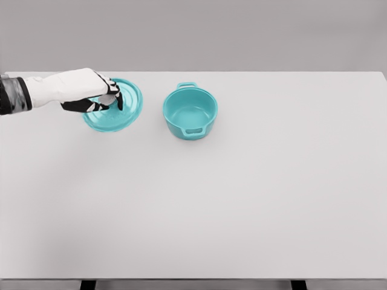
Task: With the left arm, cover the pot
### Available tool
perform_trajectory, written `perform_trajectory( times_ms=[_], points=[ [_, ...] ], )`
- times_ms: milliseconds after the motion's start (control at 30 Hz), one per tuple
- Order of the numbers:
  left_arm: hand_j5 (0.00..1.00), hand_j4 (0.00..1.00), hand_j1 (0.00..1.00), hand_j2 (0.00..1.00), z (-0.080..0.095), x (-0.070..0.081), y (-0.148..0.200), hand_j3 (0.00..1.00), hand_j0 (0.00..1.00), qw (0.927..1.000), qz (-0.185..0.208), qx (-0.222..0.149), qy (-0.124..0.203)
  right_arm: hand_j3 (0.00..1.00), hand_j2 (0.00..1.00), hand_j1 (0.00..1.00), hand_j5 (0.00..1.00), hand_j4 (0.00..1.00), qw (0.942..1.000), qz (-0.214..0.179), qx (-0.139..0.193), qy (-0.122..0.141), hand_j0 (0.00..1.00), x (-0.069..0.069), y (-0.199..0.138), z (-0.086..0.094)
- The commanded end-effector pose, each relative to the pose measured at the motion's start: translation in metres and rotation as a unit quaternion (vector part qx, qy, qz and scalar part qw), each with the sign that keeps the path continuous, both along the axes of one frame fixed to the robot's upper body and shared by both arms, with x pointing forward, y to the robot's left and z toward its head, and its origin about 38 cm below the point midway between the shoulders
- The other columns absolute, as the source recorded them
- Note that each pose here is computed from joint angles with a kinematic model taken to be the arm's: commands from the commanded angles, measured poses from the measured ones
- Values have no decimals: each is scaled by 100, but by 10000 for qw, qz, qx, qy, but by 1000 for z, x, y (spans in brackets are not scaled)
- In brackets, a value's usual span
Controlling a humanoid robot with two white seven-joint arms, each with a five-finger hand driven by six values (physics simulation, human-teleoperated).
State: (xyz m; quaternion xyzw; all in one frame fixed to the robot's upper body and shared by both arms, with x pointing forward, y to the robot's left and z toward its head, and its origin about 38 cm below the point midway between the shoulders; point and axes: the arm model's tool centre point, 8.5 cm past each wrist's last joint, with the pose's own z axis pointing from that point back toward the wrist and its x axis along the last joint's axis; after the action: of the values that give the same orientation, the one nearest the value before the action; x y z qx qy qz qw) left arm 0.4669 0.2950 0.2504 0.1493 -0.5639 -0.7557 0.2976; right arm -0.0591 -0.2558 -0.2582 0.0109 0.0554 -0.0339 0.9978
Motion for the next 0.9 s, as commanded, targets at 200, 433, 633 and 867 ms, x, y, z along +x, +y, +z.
perform_trajectory(
  times_ms=[200, 433, 633, 867],
  points=[
    [49, 49, 49, 49, -1, 8, -32, 49, 49, 9997, -208, -148, -70, 100, 100, 100, 100, 100, 10000, 1, 2, 2, 100, 0, 0, 0],
    [49, 49, 49, 49, -4, 15, -54, 49, 49, 9992, -315, -199, -107, 100, 100, 100, 100, 100, 10000, 1, 2, 2, 100, 0, 0, 0],
    [49, 49, 49, 49, -7, 25, -75, 49, 49, 9991, -359, -186, -135, 100, 100, 100, 100, 100, 10000, 1, 2, 2, 100, 0, 0, 0],
    [49, 49, 49, 49, -14, 34, -99, 49, 49, 9987, -412, -302, -50, 100, 100, 100, 100, 100, 10000, 1, 2, 2, 100, 0, 0, 0]
  ],
)
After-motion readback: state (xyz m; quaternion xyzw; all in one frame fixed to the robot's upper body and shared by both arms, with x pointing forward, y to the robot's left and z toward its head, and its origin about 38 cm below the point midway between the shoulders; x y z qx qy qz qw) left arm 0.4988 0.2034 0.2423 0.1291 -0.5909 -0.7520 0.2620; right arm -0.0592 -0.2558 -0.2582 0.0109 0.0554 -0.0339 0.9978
